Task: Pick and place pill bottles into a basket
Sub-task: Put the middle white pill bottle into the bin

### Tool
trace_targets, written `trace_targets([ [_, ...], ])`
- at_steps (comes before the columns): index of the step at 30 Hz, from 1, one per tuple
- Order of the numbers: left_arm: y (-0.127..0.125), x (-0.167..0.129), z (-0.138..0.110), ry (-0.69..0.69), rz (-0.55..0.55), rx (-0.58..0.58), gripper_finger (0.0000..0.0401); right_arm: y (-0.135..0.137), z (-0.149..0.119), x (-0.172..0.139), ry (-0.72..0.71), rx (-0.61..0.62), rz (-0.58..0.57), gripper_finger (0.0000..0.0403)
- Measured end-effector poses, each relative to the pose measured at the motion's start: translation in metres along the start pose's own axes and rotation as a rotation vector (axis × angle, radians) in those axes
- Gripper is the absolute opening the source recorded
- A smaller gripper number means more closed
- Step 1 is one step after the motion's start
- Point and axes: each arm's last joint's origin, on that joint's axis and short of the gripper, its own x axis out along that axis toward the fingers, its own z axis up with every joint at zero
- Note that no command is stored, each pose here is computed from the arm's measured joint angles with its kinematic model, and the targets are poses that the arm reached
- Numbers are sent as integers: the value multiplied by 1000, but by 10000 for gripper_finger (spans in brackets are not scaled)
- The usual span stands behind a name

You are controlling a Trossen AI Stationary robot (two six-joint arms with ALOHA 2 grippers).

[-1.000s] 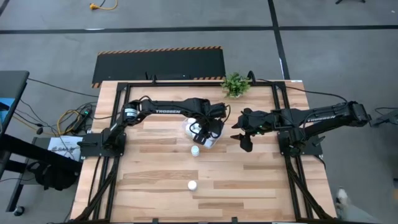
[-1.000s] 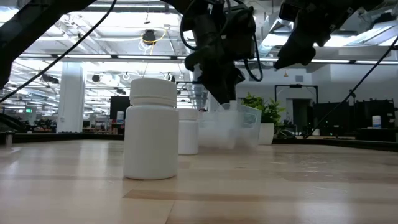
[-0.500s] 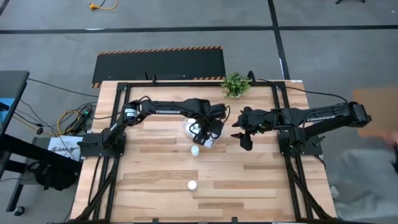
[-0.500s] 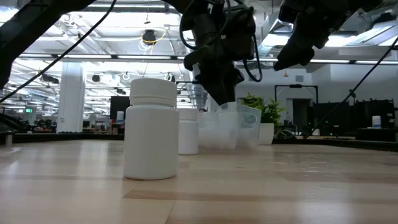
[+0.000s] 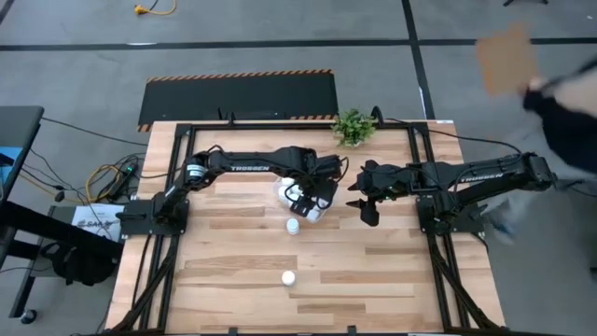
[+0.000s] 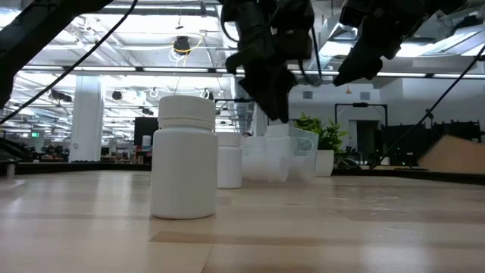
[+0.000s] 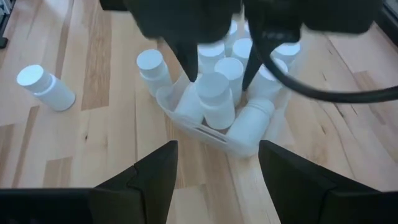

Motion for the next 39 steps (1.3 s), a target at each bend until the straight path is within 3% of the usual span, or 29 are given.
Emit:
trace_targets([
  [7,1,-13,7,-18,40,11,243,1,0,0,0,-2,3,218],
  [39,5,-10,7,-13,93,50,242,1,0,0,3,-3,6,218],
])
